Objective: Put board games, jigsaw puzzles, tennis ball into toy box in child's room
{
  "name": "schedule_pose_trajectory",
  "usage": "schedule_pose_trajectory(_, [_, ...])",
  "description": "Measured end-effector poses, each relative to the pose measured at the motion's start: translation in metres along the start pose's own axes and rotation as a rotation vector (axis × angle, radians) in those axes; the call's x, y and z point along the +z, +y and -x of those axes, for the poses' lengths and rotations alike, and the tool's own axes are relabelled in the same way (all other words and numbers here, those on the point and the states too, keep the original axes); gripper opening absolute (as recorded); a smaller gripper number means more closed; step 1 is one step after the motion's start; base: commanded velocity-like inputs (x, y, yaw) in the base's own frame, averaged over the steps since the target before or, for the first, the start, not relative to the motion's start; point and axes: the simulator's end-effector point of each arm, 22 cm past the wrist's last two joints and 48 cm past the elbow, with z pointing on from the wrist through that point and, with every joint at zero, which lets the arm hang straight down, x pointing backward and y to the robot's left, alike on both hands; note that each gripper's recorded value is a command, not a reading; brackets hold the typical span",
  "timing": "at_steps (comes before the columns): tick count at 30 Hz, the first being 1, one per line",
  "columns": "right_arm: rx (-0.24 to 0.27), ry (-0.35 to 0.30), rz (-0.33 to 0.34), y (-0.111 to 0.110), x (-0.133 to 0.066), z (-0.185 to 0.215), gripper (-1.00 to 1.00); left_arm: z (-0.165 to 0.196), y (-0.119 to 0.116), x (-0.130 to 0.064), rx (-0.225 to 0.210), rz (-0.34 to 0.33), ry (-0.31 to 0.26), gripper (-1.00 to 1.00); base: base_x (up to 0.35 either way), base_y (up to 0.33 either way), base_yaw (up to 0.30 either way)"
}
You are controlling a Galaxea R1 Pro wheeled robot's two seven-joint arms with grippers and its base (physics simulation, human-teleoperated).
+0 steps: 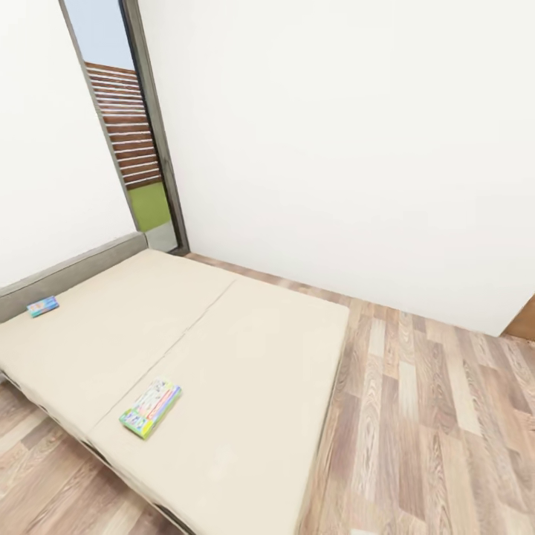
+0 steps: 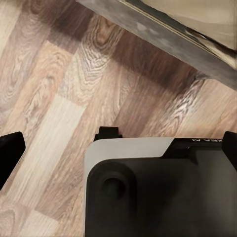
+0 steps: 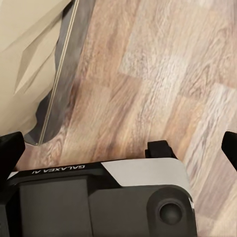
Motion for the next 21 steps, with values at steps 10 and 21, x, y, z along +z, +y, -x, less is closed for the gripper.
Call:
schedule_pose_trajectory(10, [0.0, -0.004, 0.001, 0.0001, -0.0007, 0.0019, 1.0, 0.0016, -0.0002, -0.0003, 0.0, 0.0, -0.004, 1.0, 0.0, 0.142, -0.276])
schedule_pose_trajectory(21, [0.0, -0.01, 0.002, 0.0004, -0.0016, 0.0042, 1.0, 0.004, -0.0003, -0.0005, 0.0, -0.001, -0.01, 1.0, 0.0, 0.191, -0.276])
